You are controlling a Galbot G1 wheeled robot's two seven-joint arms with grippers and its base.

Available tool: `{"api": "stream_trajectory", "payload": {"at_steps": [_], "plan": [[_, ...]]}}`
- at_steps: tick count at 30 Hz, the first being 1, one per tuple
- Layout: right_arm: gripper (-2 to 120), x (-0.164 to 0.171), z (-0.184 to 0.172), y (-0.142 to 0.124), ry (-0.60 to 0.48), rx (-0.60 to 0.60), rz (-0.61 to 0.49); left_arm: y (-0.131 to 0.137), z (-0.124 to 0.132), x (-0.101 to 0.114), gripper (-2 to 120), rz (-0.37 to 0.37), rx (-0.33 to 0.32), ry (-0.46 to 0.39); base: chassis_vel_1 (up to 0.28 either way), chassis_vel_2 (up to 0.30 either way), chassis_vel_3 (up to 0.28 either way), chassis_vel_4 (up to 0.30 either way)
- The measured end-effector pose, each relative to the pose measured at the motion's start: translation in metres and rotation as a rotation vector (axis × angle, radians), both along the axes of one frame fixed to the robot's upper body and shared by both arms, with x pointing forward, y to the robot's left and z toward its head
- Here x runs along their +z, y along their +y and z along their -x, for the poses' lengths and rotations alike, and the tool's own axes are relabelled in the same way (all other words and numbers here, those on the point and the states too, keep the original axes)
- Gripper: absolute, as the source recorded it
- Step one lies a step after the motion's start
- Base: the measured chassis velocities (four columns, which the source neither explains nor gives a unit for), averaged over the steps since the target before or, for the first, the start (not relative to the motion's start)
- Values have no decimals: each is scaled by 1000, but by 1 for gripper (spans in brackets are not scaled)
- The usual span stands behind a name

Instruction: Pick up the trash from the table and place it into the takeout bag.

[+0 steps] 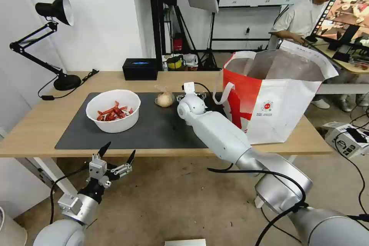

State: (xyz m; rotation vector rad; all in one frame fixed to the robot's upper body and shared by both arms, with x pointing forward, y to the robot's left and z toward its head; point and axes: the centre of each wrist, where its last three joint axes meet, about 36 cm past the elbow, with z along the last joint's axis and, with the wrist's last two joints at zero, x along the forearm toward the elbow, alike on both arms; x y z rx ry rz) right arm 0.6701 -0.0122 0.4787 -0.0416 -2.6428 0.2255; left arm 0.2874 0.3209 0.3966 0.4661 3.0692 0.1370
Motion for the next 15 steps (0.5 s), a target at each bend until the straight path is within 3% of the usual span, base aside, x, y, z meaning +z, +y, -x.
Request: {"api": "stream_trajectory", "payload": {"at_steps": [7,15], "plan": [[98,-6,3,1,23,-1,9,1,0,0,100,-2,-2,0,0,0,0,0],[71,-10,5,4,42,-8,16,3,-1,2,100,-8,-5,-3,0,0,0,0]]}}
